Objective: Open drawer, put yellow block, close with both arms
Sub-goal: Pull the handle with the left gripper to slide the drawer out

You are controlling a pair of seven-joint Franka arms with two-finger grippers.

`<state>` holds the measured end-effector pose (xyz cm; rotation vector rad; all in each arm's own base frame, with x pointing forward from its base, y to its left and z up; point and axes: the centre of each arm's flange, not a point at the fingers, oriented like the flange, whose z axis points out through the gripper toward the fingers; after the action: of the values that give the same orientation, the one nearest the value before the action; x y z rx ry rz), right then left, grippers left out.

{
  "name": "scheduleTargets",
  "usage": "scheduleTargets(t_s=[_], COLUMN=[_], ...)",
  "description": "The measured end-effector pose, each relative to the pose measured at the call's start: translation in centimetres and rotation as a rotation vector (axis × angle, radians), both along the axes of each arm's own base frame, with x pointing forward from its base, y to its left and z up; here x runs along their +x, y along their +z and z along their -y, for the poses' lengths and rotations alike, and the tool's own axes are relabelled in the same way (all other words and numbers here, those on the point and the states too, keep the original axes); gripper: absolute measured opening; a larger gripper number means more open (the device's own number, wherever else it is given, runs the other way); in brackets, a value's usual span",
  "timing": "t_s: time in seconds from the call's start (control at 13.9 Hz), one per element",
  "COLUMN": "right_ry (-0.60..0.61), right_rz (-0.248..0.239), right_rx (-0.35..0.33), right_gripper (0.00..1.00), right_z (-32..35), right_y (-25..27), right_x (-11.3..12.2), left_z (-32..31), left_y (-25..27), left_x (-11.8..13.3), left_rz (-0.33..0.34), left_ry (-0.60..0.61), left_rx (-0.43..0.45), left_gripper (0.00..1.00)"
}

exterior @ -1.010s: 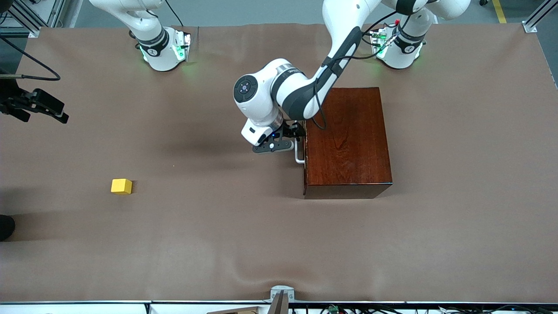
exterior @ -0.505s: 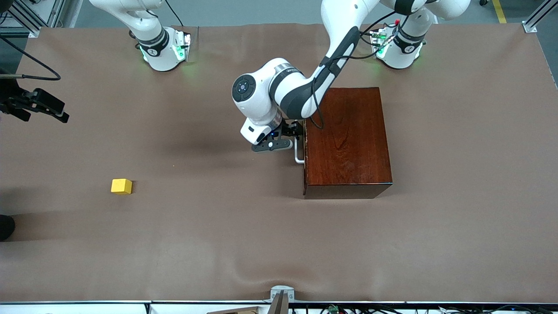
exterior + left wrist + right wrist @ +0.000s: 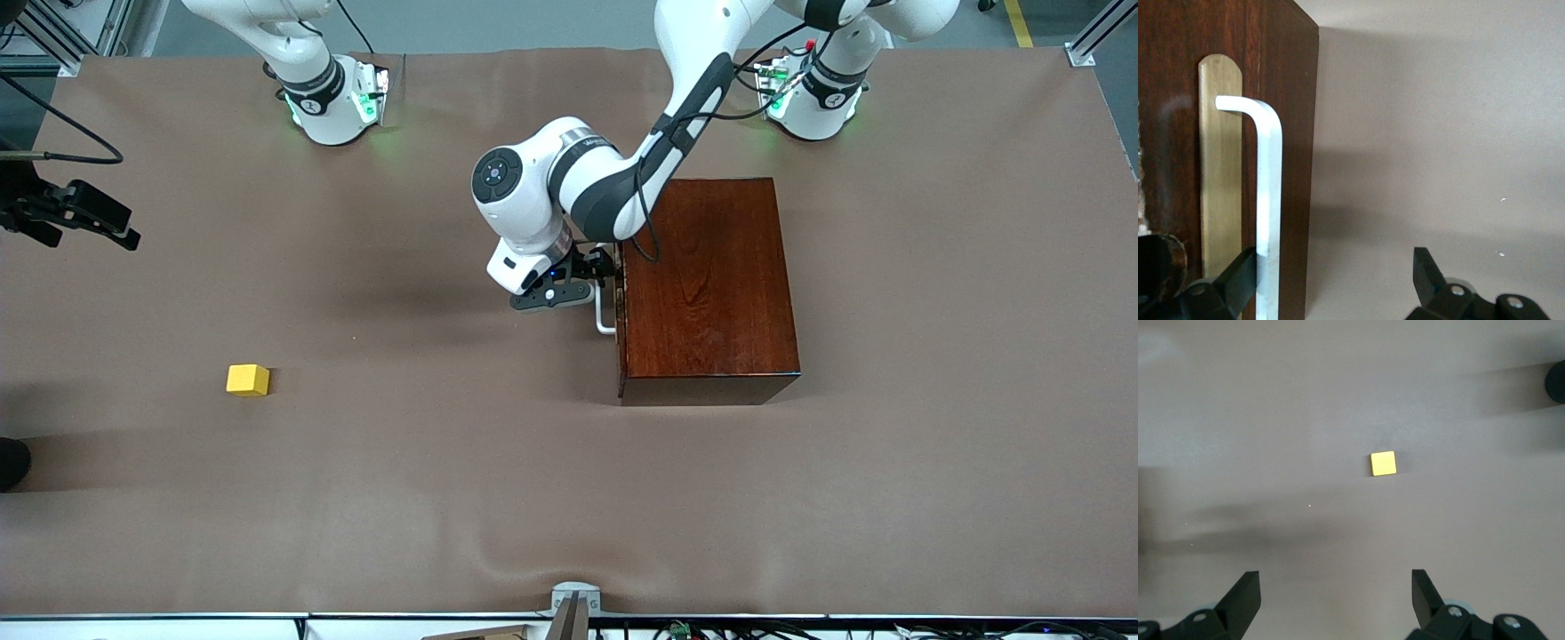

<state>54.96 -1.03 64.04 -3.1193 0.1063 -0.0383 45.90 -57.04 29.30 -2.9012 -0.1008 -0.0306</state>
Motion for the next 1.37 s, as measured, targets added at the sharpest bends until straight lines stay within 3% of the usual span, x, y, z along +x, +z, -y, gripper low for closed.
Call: scheduleTargets(t_s=[1.37], right_ry=[0.012], right_rz=[0.002], right_rx=[0.0], right_gripper=[1.0], right_z=[-0.1], right_y=[0.0], right_x=[0.0], left_z=[2.0], left_y=[0.4], left_x=[-0.3], left_rz=[0.103], left_ry=[0.127], left_rx=[-0.119], left_gripper=[1.0])
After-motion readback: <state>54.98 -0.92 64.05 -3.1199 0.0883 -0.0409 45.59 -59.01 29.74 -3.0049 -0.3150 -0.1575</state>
